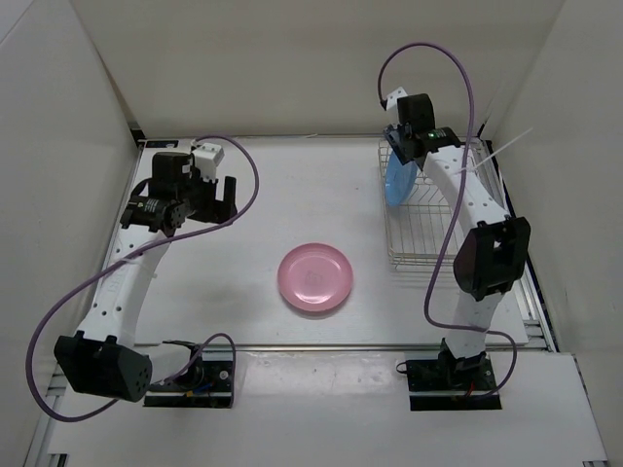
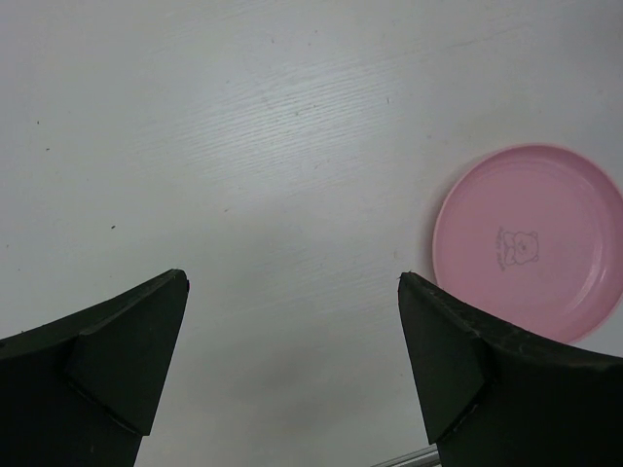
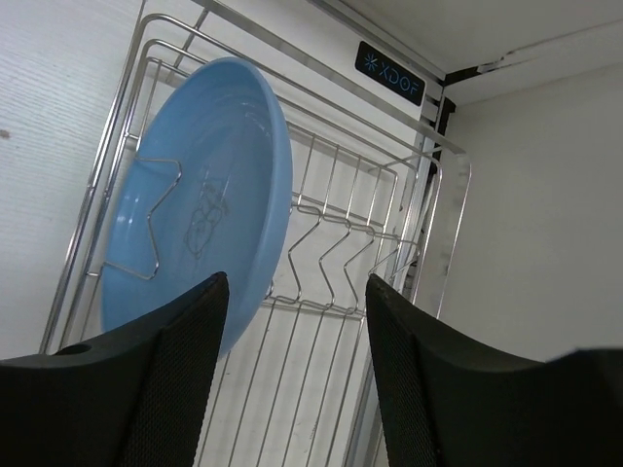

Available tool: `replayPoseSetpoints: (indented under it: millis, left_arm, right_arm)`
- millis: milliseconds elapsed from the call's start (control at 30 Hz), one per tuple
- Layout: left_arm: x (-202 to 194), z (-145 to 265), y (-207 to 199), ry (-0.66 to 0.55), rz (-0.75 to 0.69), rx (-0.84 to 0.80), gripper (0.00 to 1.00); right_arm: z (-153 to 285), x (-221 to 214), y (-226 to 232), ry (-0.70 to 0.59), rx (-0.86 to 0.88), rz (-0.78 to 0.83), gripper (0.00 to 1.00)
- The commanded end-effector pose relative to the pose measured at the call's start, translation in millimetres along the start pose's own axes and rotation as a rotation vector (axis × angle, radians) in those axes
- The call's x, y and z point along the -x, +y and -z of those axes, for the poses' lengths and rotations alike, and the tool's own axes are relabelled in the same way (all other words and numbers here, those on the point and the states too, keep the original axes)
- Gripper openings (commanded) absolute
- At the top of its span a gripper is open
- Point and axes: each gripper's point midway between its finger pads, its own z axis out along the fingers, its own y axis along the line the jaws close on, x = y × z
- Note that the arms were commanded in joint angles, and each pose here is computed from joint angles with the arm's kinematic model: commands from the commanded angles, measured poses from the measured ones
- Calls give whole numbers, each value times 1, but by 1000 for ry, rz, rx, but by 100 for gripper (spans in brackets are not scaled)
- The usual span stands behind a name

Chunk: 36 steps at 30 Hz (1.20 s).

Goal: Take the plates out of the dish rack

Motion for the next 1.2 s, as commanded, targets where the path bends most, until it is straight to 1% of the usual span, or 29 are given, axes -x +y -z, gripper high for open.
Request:
replayPoseSetpoints:
  millis: [0, 67, 100, 167, 200, 267, 333, 400, 433, 500, 533, 600, 667, 700, 733, 767, 800, 867, 900, 967, 1000, 1067, 1167]
  left_arm:
    - [3, 7, 4, -25, 3, 29, 100]
    - [3, 8, 4, -36, 1, 30, 100]
    - [-1, 6, 2, -26, 3, 19, 100]
    - [-3, 8, 0, -28, 2, 9, 100]
    - [-6, 9, -2, -27, 2, 0, 100]
    - [-6, 9, -2, -35, 1, 1, 100]
    - [-7, 8, 1, -35, -4, 8, 100]
    - [-8, 8, 5, -35, 3, 17, 100]
    - [-8, 8, 6, -37, 9, 11, 100]
    - [-11, 7, 4, -29, 11, -2, 100]
    - [-11, 7, 4, -29, 11, -2, 100]
    - [-11, 8, 6, -38, 15, 6, 100]
    - [-11, 8, 5, -39, 14, -3, 100]
    - [-11, 8, 8, -40, 20, 4, 100]
    - [-11, 8, 8, -40, 20, 4, 100]
    - [-9, 11, 6, -49, 18, -4, 100]
    - [-9, 11, 9, -50, 24, 3, 100]
    - [-13, 9, 7, -40, 17, -7, 100]
    - [-13, 9, 7, -40, 17, -7, 100]
    - [-13, 9, 6, -41, 16, -16, 100]
    - [-13, 9, 6, -41, 16, -16, 100]
    - [-13, 9, 6, -41, 16, -16, 100]
    - [-13, 9, 6, -41, 16, -16, 100]
  right_arm:
    - [-10, 12, -10, -28, -71, -5, 62]
    - [-14, 12, -13, -36, -100, -5, 57]
    - [-18, 12, -11, -36, -100, -4, 50]
    - [-22, 11, -9, -34, -99, -4, 50]
    - [-26, 8, -9, -21, -107, -1, 46]
    - [-26, 10, -7, -18, -119, 4, 46]
    - [-27, 14, -4, -20, -122, 8, 43]
    - [-28, 12, -9, -6, -151, 7, 36]
    - [-30, 12, -2, 0, -149, 17, 30]
    - [-28, 13, -1, 6, -167, 22, 23]
    - [-29, 11, 1, 19, -183, 31, 23]
    - [-26, 13, 3, 23, -198, 36, 18]
    - [-24, 14, 5, 23, -203, 40, 15]
    - [-25, 12, 6, 42, -229, 59, 13]
    - [-22, 16, 1, 34, -251, 49, 8]
    - [-21, 19, 4, 36, -262, 63, 6]
    - [-20, 20, -2, 36, -293, 54, 2]
    - [-16, 22, -10, 63, -363, 85, 0]
    - [-13, 27, -18, 51, -406, 78, 0]
    - [-11, 30, -18, 52, -427, 118, 0]
    - [-8, 34, -25, 42, -466, 102, 0]
    - [-8, 33, -26, 52, -475, 130, 0]
    - [3, 42, -43, 35, -564, 122, 0]
